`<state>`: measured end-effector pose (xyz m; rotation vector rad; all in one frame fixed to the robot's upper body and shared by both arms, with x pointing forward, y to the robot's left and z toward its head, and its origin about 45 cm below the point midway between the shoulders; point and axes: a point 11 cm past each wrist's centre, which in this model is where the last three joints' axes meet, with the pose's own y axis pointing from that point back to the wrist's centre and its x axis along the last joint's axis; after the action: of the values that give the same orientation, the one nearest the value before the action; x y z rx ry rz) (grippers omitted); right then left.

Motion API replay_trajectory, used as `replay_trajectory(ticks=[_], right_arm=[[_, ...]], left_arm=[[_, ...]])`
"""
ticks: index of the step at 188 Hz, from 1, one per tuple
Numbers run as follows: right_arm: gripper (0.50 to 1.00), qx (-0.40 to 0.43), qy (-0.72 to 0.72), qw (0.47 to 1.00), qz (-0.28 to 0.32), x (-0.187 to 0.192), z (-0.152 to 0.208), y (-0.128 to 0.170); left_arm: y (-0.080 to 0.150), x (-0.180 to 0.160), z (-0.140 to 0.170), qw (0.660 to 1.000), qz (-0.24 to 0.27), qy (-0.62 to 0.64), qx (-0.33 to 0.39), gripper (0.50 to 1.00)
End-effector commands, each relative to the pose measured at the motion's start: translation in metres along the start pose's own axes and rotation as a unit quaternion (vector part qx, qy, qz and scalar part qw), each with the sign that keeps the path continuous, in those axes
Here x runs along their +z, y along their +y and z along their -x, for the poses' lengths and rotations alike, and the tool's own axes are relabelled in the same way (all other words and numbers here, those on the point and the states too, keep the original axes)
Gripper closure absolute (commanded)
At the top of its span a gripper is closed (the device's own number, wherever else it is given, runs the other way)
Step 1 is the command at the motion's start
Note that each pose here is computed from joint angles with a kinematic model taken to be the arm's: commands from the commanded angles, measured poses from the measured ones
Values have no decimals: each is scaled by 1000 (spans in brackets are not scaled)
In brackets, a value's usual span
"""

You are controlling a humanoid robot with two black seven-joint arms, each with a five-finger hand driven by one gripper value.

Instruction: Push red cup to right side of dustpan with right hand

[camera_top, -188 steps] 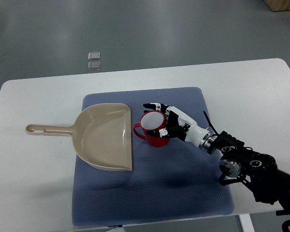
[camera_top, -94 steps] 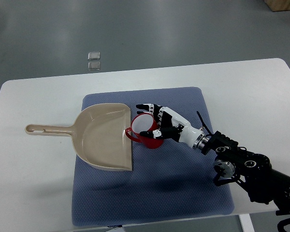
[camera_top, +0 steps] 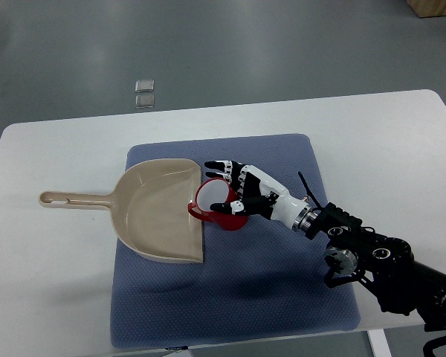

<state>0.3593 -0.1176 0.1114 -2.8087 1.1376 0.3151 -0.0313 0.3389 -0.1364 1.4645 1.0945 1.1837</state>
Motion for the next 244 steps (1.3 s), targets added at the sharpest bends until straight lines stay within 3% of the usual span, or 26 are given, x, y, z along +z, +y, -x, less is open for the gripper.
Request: replay_trajectory(ticks=[1,244], right_arm=[[568,-4,-3,1000,-2,0,4,-3],[568,14,20,1000,-12,-24,-28,3]], left_arm=[[0,0,0,1000,0,0,-1,500],[0,0,0,1000,0,-1,-1,500]])
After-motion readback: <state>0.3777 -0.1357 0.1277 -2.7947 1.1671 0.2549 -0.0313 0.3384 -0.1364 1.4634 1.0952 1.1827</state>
